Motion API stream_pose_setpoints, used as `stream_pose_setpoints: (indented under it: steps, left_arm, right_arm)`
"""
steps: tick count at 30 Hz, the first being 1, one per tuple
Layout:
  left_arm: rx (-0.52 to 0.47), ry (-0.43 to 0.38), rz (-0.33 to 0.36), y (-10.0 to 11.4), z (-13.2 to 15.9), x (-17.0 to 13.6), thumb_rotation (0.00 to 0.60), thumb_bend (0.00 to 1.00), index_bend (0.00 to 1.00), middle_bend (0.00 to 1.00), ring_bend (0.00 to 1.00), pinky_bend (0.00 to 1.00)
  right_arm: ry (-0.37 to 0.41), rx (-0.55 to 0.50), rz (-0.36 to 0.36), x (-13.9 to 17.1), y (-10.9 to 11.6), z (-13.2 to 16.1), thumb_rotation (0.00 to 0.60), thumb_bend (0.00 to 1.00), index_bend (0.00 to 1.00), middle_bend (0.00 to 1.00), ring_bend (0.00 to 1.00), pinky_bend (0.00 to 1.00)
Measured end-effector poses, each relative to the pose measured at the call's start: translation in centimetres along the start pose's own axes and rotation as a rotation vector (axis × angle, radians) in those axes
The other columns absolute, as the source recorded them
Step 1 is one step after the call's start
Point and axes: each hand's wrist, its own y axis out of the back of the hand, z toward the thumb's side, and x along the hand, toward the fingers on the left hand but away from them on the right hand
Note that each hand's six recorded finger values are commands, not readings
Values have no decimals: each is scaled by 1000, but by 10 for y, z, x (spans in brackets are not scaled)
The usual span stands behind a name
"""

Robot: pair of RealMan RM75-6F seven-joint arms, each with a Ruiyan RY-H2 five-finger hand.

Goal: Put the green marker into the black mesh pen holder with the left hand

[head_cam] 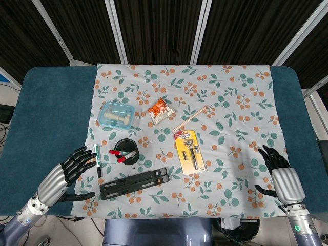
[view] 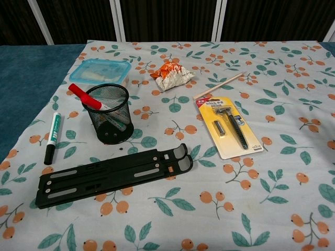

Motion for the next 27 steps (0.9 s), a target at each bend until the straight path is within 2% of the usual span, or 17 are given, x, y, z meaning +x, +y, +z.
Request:
stream_pose_setpoints:
  steps: [27]
  left_arm:
    - [6, 33, -1, 1, -5, -2, 600, 69, 0, 0, 0, 0]
  right_arm:
    - [-3, 3, 7, 0, -1, 0, 600, 165, 0, 0, 0, 182]
